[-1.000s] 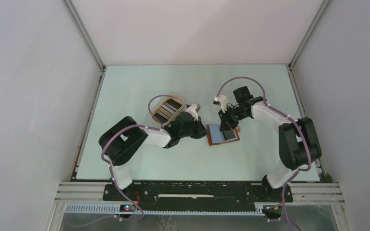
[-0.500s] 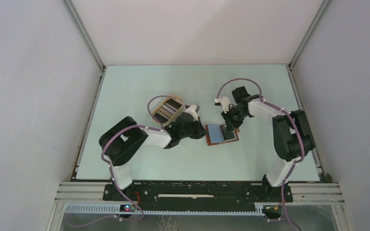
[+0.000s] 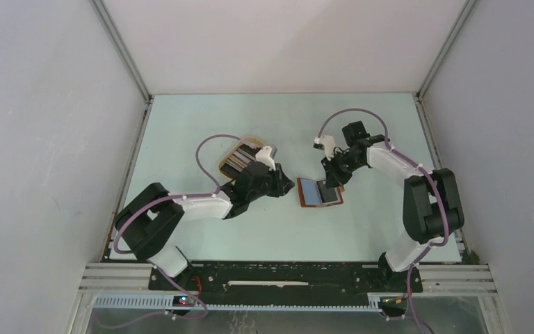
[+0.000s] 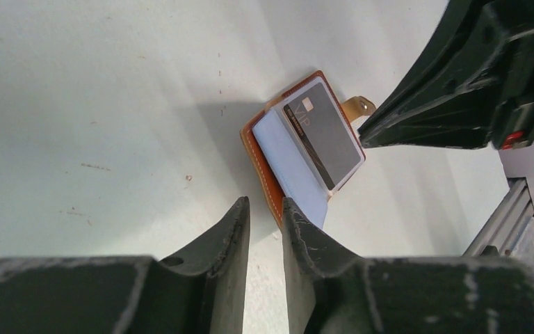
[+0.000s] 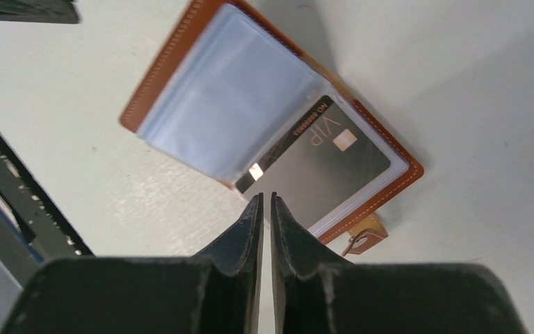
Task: Put the credit cards into the card holder
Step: Open the card holder at the center of the board.
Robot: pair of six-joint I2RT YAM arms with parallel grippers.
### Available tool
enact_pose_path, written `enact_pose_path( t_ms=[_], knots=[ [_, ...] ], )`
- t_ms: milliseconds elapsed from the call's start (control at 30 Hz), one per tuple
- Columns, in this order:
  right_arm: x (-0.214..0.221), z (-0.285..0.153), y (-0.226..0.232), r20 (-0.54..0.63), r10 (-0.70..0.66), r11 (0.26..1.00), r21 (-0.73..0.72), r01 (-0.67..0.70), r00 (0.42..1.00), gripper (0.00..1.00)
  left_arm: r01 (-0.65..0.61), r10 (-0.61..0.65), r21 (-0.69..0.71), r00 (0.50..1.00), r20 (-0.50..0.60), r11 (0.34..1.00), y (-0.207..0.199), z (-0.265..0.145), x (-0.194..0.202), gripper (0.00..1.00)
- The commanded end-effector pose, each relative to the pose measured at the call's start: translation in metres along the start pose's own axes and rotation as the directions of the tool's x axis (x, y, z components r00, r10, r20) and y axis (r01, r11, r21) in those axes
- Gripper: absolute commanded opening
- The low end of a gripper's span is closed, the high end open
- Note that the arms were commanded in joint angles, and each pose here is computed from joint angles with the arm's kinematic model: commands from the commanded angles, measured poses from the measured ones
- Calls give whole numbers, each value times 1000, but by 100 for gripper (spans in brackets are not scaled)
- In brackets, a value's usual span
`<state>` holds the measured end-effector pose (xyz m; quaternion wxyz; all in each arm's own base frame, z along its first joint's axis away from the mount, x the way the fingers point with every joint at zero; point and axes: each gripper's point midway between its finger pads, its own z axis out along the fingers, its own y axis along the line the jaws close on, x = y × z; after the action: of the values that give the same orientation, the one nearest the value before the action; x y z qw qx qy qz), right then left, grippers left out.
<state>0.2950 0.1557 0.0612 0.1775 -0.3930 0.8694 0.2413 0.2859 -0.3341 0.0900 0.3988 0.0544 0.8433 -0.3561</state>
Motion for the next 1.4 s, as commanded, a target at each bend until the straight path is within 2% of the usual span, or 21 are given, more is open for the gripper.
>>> enact_pose_path(
  t_ms=[0, 167, 333, 467, 600, 767, 900, 1133, 1333, 1367],
  knots=[
    [-30, -27, 21, 129, -81, 994, -57, 89, 988, 15, -53, 50, 94, 998, 33, 994, -17, -15, -8, 30],
    [-40, -38, 33, 191, -87, 988, -105, 109, 978, 15, -41, 37, 281, 999, 20, 959, -56, -17, -10, 31],
    [-34, -32, 27, 169, -52, 992, -106, 71, 984, 15, -16, 22, 328, 1000, -15, 945, -73, 3, -6, 30],
    [-27, -24, 15, 134, -14, 996, -88, 26, 991, 15, -6, 24, 267, 997, -68, 964, -65, 24, 5, 28],
    [-19, -15, 6, 94, 14, 998, -67, -7, 995, 15, -10, 26, 127, 992, -127, 992, -38, 43, 22, 20],
    [-8, -6, -6, 28, 47, 998, -36, -46, 999, 14, 5, -12, -44, 987, -161, 999, 0, 48, 42, 10],
    [-3, -2, -12, 1, 61, 998, -13, -61, 998, 14, 22, -40, -116, 987, -158, 993, 17, 47, 50, 8],
    [-2, -4, -16, 0, 75, 997, 0, -75, 997, 14, 0, -15, -102, 989, -146, 995, 13, 49, 42, 9],
    [-13, -18, -3, 63, 37, 998, -58, -34, 997, 15, -36, 39, 33, 995, -94, 999, -17, 35, 21, 15],
    [-17, -23, 2, 84, 22, 997, -72, -16, 996, 15, -43, 48, 52, 995, -83, 998, -21, 31, 17, 19]
  ],
)
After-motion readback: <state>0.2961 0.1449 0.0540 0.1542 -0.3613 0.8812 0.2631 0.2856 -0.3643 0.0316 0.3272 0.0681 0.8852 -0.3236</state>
